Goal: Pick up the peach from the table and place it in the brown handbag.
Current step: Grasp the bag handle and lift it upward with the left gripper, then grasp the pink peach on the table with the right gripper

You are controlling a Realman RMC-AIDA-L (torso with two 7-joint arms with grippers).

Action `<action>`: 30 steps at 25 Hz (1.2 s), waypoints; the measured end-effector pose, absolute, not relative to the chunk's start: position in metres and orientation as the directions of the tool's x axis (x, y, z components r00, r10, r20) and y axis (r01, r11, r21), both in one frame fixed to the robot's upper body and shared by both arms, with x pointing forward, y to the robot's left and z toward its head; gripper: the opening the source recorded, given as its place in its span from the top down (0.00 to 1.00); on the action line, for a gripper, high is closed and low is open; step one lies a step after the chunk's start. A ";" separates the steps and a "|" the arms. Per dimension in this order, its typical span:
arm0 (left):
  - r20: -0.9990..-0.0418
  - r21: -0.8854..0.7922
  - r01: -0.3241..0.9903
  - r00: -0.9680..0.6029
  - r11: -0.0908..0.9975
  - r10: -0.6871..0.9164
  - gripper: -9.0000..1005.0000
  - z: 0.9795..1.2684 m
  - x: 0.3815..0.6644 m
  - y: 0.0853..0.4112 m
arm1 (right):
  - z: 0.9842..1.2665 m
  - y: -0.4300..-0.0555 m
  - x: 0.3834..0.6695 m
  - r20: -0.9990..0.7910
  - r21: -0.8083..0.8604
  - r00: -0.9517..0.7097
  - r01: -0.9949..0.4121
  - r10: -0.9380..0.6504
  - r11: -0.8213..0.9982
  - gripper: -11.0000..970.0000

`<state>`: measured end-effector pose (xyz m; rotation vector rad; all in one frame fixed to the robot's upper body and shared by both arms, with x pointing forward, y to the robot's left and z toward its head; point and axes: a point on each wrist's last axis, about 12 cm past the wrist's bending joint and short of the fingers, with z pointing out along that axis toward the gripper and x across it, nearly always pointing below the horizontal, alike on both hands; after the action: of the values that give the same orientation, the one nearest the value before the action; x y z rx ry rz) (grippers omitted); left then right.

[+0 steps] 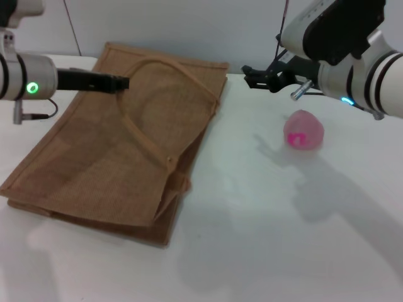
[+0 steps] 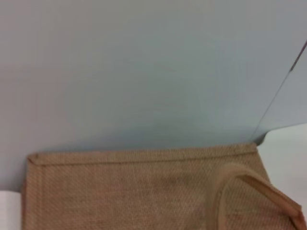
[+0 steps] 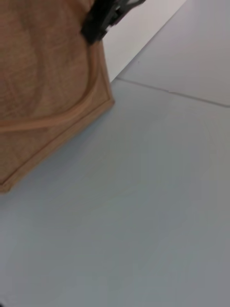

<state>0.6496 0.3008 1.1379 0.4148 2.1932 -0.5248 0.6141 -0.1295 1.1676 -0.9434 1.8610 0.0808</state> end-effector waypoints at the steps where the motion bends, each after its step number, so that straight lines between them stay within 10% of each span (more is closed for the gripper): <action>1: -0.788 -0.227 0.460 -0.604 0.859 0.116 0.87 1.140 0.649 0.303 | 1.167 -0.131 0.615 -0.799 -0.343 -0.192 -0.633 -0.570 0.694 0.10; 30: -0.868 -0.023 0.538 -0.429 0.843 0.251 0.87 1.267 0.629 0.320 | 1.170 -0.142 0.610 -0.678 -0.377 -0.289 -0.652 -0.676 0.658 0.10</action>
<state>0.6293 0.3200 1.2670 0.5785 2.0304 -0.3662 0.6097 -0.1422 1.1697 -1.0321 2.0038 -0.0338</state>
